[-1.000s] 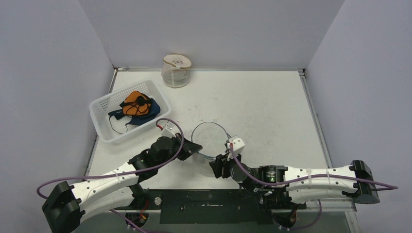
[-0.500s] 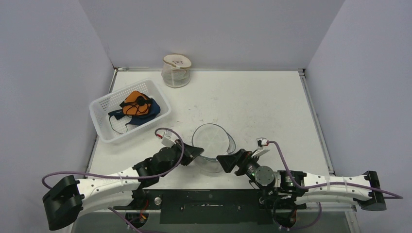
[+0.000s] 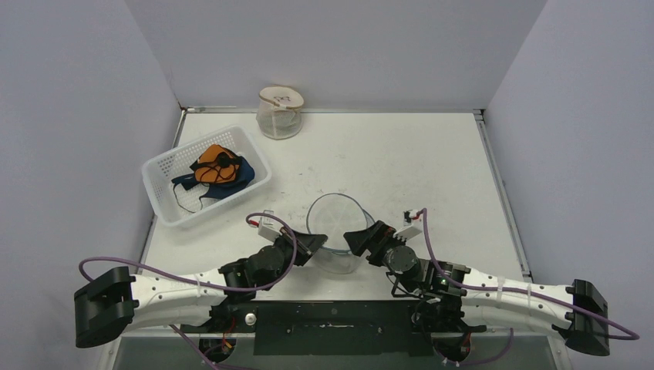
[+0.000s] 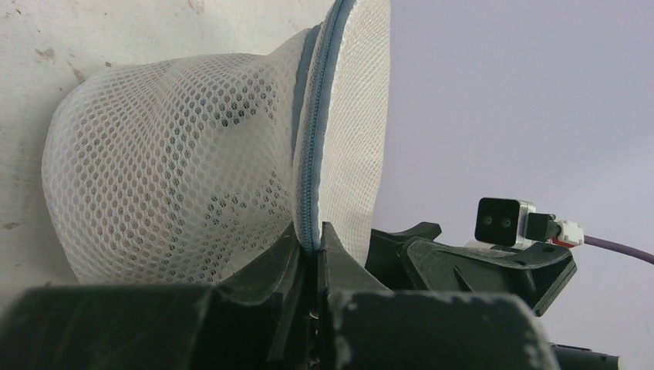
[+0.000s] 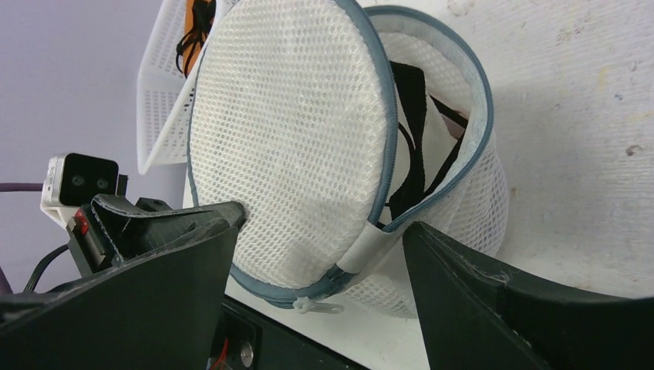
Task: Unzip the laundry bag and remove the bra
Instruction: Open the laundry bag at the center of the board.
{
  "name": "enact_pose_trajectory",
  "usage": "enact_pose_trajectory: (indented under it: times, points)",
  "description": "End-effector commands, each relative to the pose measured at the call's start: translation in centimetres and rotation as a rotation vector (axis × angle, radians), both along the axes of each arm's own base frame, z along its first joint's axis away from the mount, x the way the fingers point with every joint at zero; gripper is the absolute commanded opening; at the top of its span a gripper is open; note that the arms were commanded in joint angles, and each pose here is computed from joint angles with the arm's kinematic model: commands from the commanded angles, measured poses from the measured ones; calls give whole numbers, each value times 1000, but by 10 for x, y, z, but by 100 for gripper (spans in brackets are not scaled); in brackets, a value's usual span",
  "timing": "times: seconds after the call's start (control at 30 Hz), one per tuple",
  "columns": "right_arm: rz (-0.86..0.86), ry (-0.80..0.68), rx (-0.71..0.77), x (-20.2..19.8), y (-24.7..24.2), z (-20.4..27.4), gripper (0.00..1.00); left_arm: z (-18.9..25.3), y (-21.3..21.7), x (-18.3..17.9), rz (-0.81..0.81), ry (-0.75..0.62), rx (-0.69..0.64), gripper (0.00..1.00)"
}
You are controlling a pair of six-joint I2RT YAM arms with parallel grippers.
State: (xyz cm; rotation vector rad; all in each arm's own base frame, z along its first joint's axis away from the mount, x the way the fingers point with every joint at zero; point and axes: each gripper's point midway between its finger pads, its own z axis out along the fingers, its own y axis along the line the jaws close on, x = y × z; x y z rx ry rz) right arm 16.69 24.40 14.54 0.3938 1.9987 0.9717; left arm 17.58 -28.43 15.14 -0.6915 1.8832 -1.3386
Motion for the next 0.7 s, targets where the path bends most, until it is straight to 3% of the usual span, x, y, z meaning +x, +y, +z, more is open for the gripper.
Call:
enact_pose_trajectory:
  times: [0.0, 0.13, 0.43, 0.53, 0.6, 0.67]
  points:
    - [60, 11, 88, 0, 22, 13, 78, 20, -5, 7, 38, -54, -46, 0]
    - [81, 34, 62, 0, 29, 7, 70, 17, -8, 7, 34, -58, -36, 0]
    - [83, 55, 69, 2, 29, -3, 41, 22, -18, 5, 6, -90, 6, 0]
    - [88, 37, 63, 4, 28, -2, 19, 22, -21, 3, -4, -93, 16, 1]
    - [92, 8, 23, 6, 25, 1, 7, 22, -20, 3, -9, -96, 23, 19]
    - [103, -38, -33, 10, 21, 10, 5, 24, -14, 1, -10, -98, 45, 45]
